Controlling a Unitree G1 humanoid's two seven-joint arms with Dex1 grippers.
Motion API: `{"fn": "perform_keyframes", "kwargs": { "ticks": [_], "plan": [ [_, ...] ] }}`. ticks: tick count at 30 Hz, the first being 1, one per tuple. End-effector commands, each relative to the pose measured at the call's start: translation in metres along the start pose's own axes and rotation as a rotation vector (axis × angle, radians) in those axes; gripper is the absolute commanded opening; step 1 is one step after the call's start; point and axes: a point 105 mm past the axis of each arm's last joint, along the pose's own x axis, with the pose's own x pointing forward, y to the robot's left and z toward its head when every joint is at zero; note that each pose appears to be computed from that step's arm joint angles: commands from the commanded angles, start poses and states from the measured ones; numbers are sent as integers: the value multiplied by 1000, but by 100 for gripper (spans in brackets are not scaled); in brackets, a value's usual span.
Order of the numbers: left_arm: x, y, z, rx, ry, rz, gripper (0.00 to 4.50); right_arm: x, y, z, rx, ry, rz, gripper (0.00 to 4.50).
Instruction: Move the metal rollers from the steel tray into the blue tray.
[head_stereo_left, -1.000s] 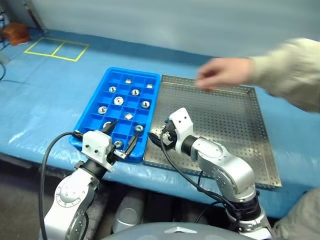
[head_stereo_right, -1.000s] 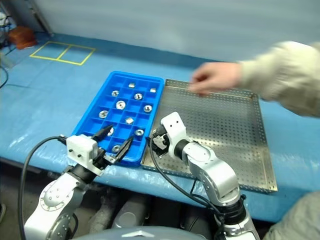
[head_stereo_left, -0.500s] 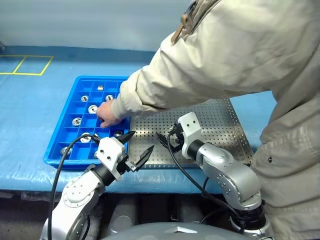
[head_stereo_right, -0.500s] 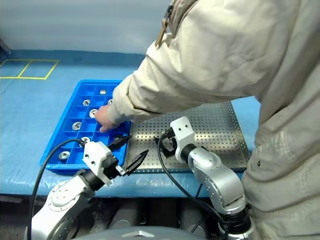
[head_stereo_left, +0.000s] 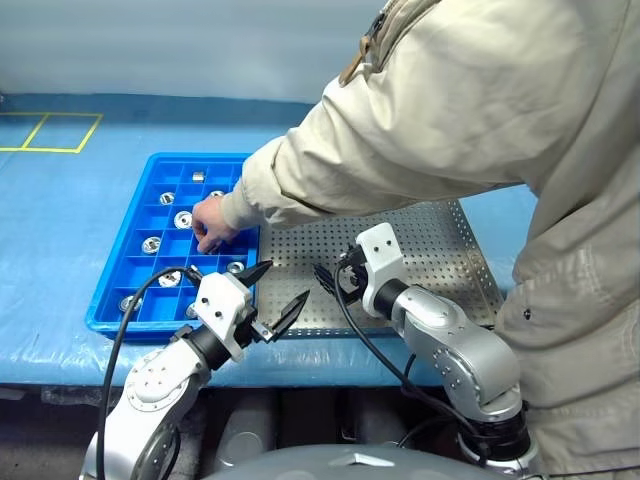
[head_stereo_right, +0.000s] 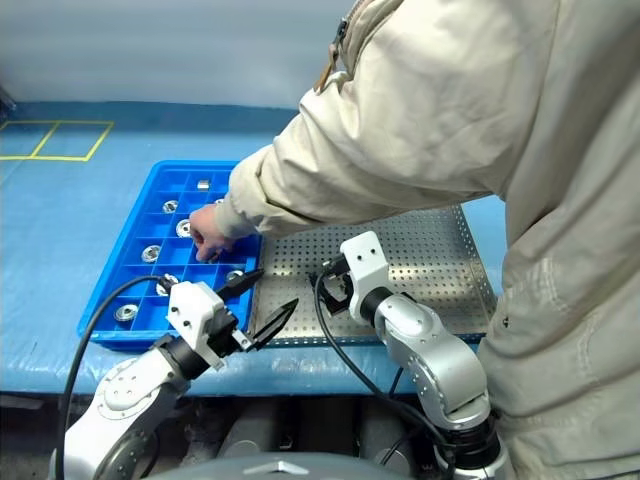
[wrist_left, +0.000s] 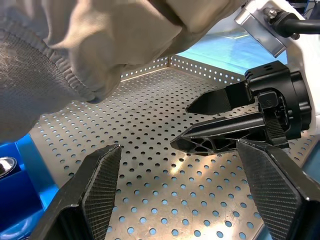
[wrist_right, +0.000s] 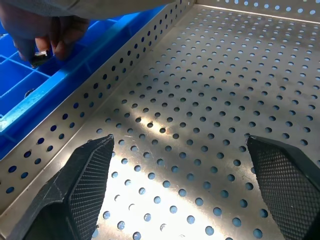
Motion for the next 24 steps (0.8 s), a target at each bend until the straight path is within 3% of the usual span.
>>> {"fn": "perform_keyframes", "kwargs": {
  "ticks": [1,24],
  "plan": [
    [1,-2,6,6,-28,-11,403,-5,2,12,-8,-54,2,447],
    [-1,2,6,0,-29,27,403,-2,6,18,-24,-59,30,447]
  ]
}}
